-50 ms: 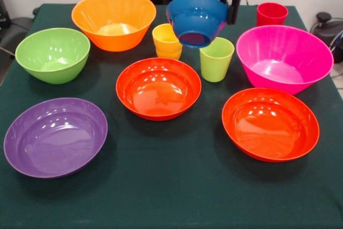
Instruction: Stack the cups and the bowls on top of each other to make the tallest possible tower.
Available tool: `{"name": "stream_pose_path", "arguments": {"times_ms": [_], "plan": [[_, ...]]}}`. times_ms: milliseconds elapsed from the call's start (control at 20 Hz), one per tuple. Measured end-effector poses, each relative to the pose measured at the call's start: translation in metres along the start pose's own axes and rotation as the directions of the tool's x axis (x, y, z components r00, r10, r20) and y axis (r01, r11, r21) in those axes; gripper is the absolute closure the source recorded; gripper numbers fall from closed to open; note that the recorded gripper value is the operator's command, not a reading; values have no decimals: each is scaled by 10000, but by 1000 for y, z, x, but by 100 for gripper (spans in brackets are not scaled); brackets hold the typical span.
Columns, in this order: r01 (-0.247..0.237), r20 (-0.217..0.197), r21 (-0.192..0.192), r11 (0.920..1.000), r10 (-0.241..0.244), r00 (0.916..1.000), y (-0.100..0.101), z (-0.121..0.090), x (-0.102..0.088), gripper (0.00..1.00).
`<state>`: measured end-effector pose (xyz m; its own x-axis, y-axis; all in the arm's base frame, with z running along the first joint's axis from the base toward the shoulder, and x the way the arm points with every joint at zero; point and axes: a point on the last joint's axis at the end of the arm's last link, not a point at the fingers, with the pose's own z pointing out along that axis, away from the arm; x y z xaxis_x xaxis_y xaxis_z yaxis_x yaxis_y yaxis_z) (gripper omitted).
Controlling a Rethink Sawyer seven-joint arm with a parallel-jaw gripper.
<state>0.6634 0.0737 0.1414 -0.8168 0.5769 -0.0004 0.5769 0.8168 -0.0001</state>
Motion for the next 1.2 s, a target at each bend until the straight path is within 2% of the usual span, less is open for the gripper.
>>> {"name": "stream_pose_path", "arguments": {"times_ms": [200, 450, 600, 950, 1200], "plan": [[-8, -3, 19, 10000, 8, 10000, 4, 10, -15, 100], [53, 251, -1, 10000, -53, 9997, 9, 25, -42, 100], [124, 527, -12, 9999, -123, 9985, 11, 38, -69, 100], [114, 794, -60, 9999, -108, 9968, 13, 53, -109, 100], [175, 782, -65, 9998, -169, 9968, 21, 56, -120, 100]]}}
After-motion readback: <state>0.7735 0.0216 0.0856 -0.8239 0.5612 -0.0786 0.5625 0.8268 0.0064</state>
